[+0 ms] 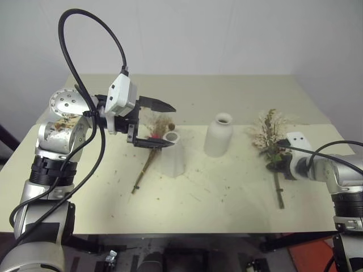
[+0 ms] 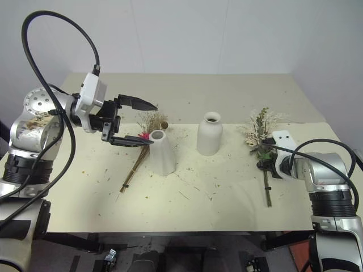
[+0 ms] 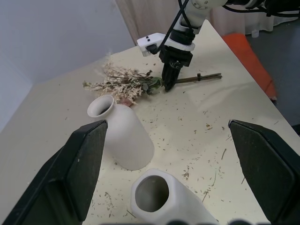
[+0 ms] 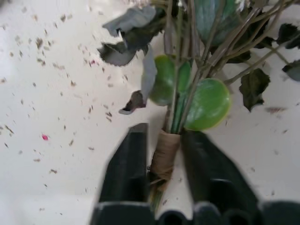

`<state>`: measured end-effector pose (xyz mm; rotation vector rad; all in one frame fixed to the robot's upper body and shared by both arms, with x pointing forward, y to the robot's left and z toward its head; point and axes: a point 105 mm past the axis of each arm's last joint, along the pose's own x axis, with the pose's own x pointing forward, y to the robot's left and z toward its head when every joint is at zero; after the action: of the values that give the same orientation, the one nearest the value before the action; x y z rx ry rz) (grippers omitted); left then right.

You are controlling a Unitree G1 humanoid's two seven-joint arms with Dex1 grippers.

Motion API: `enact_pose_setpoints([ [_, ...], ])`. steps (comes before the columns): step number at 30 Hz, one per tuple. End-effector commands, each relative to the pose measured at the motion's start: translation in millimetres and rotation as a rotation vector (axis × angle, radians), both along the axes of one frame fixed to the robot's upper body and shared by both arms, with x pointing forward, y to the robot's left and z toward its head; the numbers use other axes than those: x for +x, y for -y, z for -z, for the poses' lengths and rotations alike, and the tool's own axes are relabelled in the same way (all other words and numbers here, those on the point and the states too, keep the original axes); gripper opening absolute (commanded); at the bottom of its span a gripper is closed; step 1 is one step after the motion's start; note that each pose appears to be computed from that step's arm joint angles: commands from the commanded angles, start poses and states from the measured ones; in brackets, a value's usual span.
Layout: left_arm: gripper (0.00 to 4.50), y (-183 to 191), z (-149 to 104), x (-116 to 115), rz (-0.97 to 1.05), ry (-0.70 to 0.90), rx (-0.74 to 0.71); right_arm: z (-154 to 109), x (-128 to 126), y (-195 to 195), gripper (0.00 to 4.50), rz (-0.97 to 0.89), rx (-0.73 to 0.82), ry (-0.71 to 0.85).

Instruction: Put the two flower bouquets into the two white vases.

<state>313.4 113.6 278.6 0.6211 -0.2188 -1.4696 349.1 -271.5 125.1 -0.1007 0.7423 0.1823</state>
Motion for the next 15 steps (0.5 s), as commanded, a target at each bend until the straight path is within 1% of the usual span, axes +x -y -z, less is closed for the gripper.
enact_pose_setpoints([
  [1, 4.50, -3, -11, -6, -0.006, 0.053, -0.019, -11, 3, 3, 0.22, 0.006, -0.028, 0.037],
  [3, 4.50, -4, -11, -6, -0.012, 0.055, -0.023, -14, 6, 5, 0.22, 0.032, -0.041, 0.068],
  [5, 4.50, -5, -12, -6, -0.022, 0.057, -0.031, -26, 14, 11, 0.22, 0.068, -0.077, 0.155],
  [6, 4.50, -6, -14, -6, -0.028, 0.055, -0.040, -40, 21, 15, 0.22, 0.102, -0.126, 0.251],
  [8, 4.50, -10, -15, -6, -0.041, 0.045, -0.056, -85, 34, 23, 0.22, 0.207, -0.265, 0.512],
  [9, 4.50, -12, -15, -6, -0.051, 0.038, -0.062, -110, 37, 22, 0.22, 0.268, -0.299, 0.641],
  [10, 4.50, -13, -14, -6, -0.060, 0.030, -0.065, -129, 37, 18, 0.22, 0.304, -0.296, 0.743],
  [12, 4.50, -17, -10, -4, -0.079, 0.009, -0.063, -166, 34, -5, 0.22, 0.246, -0.186, 0.965],
  [15, 4.50, -21, -4, -1, -0.114, -0.015, -0.068, -199, 25, -27, 0.22, 0.211, -0.036, 1.132],
])
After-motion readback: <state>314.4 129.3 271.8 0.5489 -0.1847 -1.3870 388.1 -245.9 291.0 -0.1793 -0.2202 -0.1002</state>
